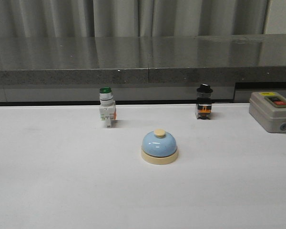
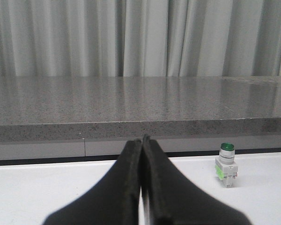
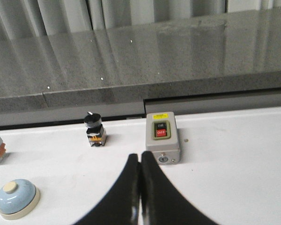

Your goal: Place and press bell with both arms

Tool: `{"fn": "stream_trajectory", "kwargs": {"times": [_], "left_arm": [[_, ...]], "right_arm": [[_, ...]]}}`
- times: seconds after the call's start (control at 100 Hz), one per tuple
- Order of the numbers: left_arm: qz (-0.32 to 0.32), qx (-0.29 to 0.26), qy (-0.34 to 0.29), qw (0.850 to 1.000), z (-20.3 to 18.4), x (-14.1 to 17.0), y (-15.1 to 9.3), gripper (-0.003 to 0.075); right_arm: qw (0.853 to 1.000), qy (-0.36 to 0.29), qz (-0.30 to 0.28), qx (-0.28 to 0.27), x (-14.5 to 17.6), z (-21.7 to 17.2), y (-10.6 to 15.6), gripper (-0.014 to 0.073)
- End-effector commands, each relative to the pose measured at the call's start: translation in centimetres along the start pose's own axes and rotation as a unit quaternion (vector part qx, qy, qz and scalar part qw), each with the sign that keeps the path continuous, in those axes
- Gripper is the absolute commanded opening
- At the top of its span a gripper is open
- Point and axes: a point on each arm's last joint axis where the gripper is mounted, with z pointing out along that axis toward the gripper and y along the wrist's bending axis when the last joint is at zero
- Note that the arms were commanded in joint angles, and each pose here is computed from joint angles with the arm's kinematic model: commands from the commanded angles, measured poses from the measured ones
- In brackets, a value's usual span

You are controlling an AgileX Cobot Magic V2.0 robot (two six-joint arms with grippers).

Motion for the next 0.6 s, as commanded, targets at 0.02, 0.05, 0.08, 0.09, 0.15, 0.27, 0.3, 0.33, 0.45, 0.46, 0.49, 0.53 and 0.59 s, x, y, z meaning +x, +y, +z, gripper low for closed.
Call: {"fn": "stream_trajectory", "kwargs": {"times": [0.02,0.05,0.08,0.09,0.15,0.27,0.3,0.33,0.45,0.46,0.49,0.53,0.59], "left_arm": [[-0.01,0.002,-0.027,1.0,-0.2,1.0,0.0,-0.0021],[-0.01,0.002,-0.027,1.0,-0.2,1.0,0.0,-0.0021],[-0.01,0.002,-0.027,1.0,-0.2,1.0,0.0,-0.0021],[-0.01,0.002,-0.027,1.0,-0.2,1.0,0.0,-0.0021],[-0.01,0.002,-0.027,1.0,-0.2,1.0,0.0,-0.0021],[-0.01,0.002,-0.027,1.0,-0.2,1.0,0.0,-0.0021],[-0.01,0.002,-0.027,1.0,-0.2,1.0,0.0,-0.0021],[-0.01,0.002,-0.027,1.0,-0.2,1.0,0.0,-0.0021],[-0.01,0.002,-0.027,1.0,-0.2,1.0,0.0,-0.0021],[-0.01,0.002,-0.027,1.0,-0.2,1.0,0.0,-0.0021],[-0.01,0.002,-0.027,1.0,-0.2,1.0,0.0,-0.0021],[-0.01,0.002,-0.027,1.0,-0.2,1.0,0.0,-0.0021],[-0.01,0.002,-0.027,1.0,-0.2,1.0,0.0,-0.0021]], "right_arm": [[1.0,0.017,-0.007,0.003,-3.2,1.6,0.6,-0.0064],[0.999,0.036,-0.007,0.007,-3.5,2.1,0.6,-0.0064],[0.998,0.059,-0.008,0.012,-3.8,2.9,0.6,-0.0064],[0.998,0.06,-0.008,0.012,-4.1,3.0,0.7,-0.0064],[0.995,0.099,-0.008,0.021,-4.7,4.2,0.8,-0.0064],[0.984,0.174,-0.009,0.038,-5.9,7.0,1.0,-0.0064],[0.981,0.191,-0.01,0.042,-6.0,7.7,1.0,-0.0064],[0.977,0.209,-0.01,0.046,-6.1,8.2,1.0,-0.0064],[0.961,0.269,-0.011,0.06,-6.4,10.5,1.0,-0.0064],[0.96,0.273,-0.011,0.06,-6.5,10.8,1.0,-0.0064],[0.957,0.282,-0.01,0.062,-6.5,11.2,1.0,-0.0064],[0.954,0.293,-0.006,0.063,-6.5,11.8,1.1,-0.0064],[0.952,0.3,-0.003,0.063,-6.6,12.4,1.2,-0.0064]]}}
